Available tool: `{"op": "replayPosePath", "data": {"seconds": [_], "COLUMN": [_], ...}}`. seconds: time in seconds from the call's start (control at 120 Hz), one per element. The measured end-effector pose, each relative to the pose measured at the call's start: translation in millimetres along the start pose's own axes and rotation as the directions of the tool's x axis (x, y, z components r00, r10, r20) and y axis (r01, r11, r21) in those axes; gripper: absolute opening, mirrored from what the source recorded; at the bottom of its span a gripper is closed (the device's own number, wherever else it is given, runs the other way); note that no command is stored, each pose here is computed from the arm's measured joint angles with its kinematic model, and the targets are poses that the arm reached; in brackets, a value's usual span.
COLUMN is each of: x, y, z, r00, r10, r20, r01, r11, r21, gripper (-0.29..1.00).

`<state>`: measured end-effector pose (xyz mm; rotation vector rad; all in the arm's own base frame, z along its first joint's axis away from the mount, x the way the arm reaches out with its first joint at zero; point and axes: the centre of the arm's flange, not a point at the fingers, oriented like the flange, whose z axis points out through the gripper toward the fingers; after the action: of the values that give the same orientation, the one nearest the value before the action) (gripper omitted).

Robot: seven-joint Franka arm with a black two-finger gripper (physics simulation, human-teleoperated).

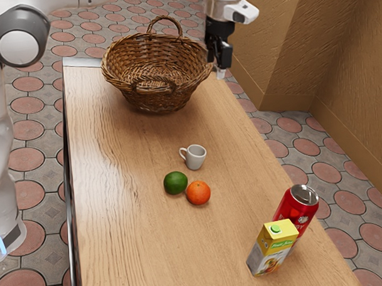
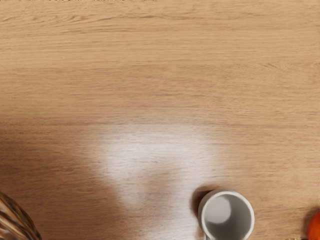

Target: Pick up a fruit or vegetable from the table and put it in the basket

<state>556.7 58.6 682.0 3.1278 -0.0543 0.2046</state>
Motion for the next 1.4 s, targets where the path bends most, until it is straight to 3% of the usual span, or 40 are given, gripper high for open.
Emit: {"op": "replayPosePath", "data": {"seconds": [0.458, 0.692, 0.883, 1.058, 1.275, 1.4], "x": [17, 24, 35, 39, 46, 19], "y": [29, 124, 123, 162, 141, 135], "z": [-1, 5, 23, 42, 77, 95], "r00": [0.998, 0.974, 0.974, 0.957, 0.967, 0.969], "r10": [0.058, 0.224, 0.223, 0.286, 0.248, 0.238], "r20": [0.004, 0.006, 0.029, 0.046, 0.065, 0.063], "r01": [-0.058, -0.224, -0.222, -0.284, -0.246, -0.236], "r11": [0.998, 0.974, 0.975, 0.958, 0.968, 0.971], "r21": [0.002, -0.029, -0.035, -0.05, -0.04, -0.036], "gripper": [0.7, 0.7, 0.7, 0.7, 0.7, 0.7]}}
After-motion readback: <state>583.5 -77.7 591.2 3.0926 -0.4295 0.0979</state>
